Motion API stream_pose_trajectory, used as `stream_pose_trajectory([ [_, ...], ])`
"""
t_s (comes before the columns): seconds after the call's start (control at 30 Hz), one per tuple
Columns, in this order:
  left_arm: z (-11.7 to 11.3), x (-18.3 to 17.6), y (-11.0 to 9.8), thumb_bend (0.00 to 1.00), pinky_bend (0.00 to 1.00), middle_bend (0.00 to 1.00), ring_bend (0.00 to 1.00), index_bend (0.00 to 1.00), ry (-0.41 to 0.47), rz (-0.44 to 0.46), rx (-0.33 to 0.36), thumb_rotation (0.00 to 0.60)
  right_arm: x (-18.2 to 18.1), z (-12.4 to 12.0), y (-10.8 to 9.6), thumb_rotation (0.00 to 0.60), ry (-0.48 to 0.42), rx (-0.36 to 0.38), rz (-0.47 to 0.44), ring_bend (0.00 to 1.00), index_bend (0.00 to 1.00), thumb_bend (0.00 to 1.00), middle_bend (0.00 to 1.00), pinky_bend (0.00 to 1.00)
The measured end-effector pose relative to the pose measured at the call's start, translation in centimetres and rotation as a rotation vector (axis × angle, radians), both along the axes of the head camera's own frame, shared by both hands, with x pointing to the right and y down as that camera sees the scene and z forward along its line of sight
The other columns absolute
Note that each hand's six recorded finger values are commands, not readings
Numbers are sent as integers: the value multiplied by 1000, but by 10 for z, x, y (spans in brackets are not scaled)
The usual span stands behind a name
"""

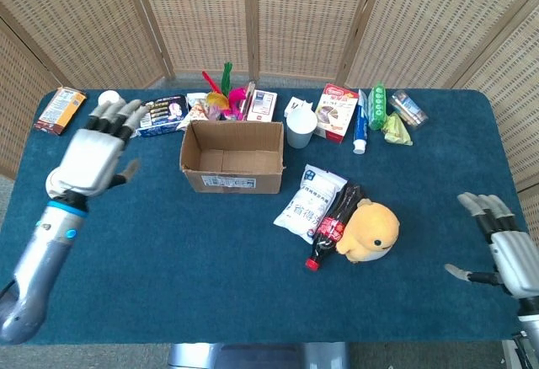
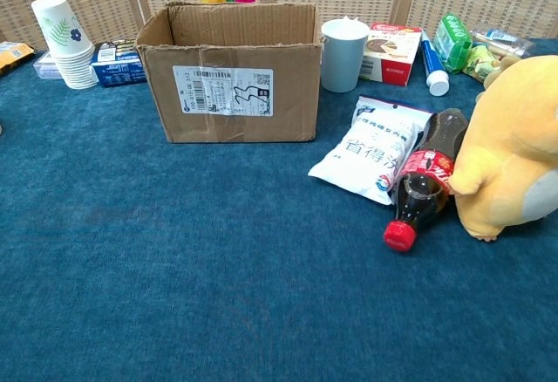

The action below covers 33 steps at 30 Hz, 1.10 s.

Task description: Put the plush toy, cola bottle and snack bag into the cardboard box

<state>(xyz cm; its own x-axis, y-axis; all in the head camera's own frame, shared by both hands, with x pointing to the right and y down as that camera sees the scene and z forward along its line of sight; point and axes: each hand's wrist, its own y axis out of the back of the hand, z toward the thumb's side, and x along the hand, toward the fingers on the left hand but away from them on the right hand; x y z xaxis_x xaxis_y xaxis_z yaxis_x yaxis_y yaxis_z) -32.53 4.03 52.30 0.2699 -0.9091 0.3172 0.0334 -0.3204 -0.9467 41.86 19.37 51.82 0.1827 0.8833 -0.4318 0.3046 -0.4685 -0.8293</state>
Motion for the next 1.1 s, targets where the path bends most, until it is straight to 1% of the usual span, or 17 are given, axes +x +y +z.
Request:
stream_pose_trajectory([
  [0.13,-2,-38,14,420,86,0,0,0,13,-64,-34,600,-22,9,-12,600,-26,-35,-91,0,0,0,0,0],
  [0.23,-2,-63,25,420,81,0,0,0,37,-109,-56,600,-38,16,-22,600,-21,-53,-158,0,0,0,0,0],
  [0.4,3,-99,47,421,77,0,0,0,112,-190,-106,600,-66,27,-32,600,-13,-77,-250,0,0,0,0,0],
  [0.5,3,-120,65,420,77,0,0,0,151,-237,-124,600,-81,33,-34,600,-3,-95,-295,0,0,0,0,0],
  [0.57,2,-131,76,420,77,0,0,0,176,-262,-123,600,-87,39,-33,600,5,-112,-315,0,0,0,0,0],
  [0.7,-1,-143,93,420,77,0,0,0,212,-281,-113,600,-102,56,-32,600,15,-154,-354,0,0,0,0,0],
  [0.8,1,-151,100,421,79,0,0,0,213,-297,-109,600,-110,68,-34,600,21,-170,-369,0,0,0,0,1],
  [0.9,2,-154,102,422,79,0,0,0,230,-309,-112,600,-113,76,-36,600,44,-175,-385,0,0,0,0,31],
  [0.93,2,-155,102,421,79,0,0,0,233,-311,-111,600,-114,78,-37,600,50,-175,-389,0,4,2,0,67],
  [1.0,1,-157,102,419,79,0,0,0,241,-311,-105,600,-117,83,-38,600,60,-169,-392,12,60,58,37,188],
  [1.03,1,-157,102,419,79,0,0,0,243,-309,-103,600,-118,84,-39,600,63,-165,-392,65,134,134,113,296],
  [1.07,0,-158,103,420,80,0,0,0,244,-305,-101,600,-119,86,-39,600,65,-159,-389,155,234,231,225,418],
  [1.1,0,-158,103,420,80,0,0,0,247,-303,-100,600,-120,87,-41,600,66,-147,-384,230,307,292,303,495],
])
